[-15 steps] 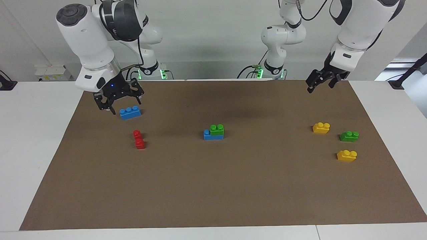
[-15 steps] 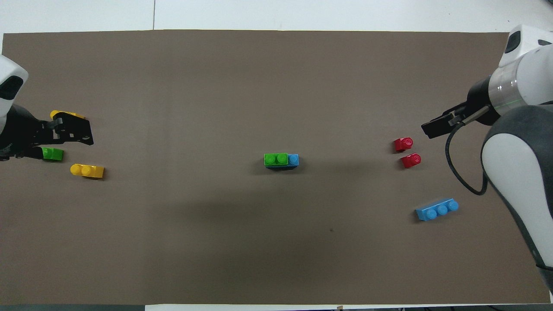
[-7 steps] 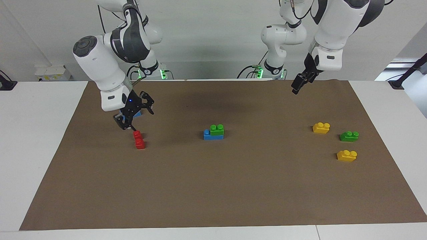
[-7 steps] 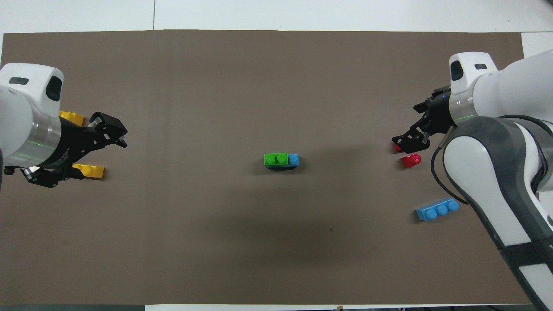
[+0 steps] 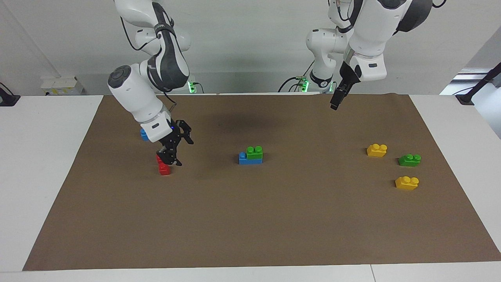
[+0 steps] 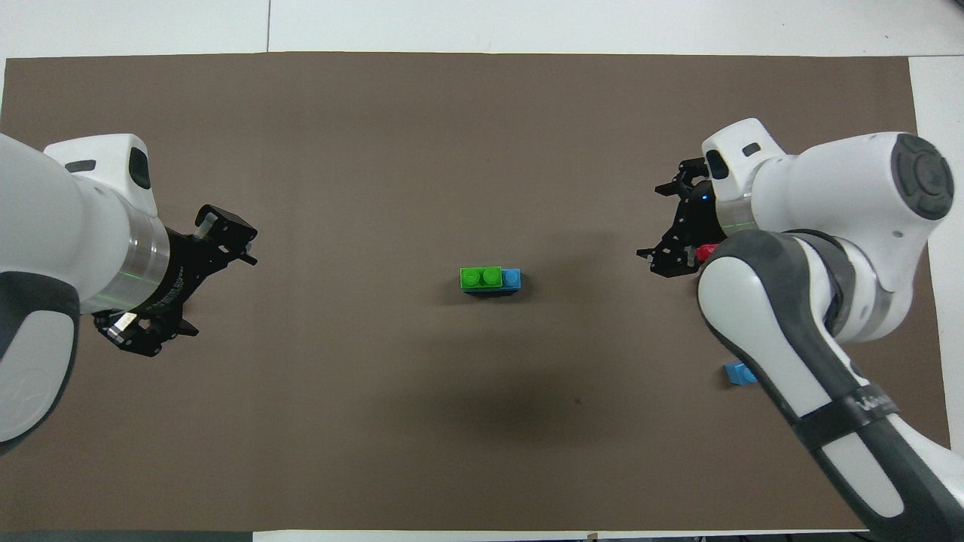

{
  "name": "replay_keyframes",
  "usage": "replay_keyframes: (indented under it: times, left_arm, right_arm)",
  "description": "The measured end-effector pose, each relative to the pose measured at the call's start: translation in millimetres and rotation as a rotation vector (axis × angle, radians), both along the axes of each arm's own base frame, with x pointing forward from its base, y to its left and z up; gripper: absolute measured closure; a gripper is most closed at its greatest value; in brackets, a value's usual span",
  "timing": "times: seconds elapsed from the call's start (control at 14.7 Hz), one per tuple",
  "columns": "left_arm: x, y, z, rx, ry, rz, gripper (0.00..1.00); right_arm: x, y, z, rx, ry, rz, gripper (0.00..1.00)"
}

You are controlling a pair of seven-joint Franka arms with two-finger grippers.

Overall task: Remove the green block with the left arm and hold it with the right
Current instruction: 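Move the left gripper and the right gripper toward the joined brick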

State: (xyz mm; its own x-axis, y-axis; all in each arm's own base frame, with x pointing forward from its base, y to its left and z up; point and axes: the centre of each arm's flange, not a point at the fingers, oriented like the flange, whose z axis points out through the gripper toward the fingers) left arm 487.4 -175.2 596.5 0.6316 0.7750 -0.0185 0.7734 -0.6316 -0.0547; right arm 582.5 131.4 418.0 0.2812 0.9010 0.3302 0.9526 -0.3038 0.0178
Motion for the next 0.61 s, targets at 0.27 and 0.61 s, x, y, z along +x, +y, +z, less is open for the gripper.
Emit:
replay_keyframes:
  times: [0.27,0.61]
  left_arm:
    - [-16,-24,-11,-0.006,-0.028,0.131,0.00]
    - [-33,-64,-29,-0.055,-0.092,0.345,0.00]
  right_arm:
    - [-10.9,45,-25,0.057,-0.020,0.029,0.00]
    - [-34.8,77,-56,0.044,-0.086,0.102,0.00]
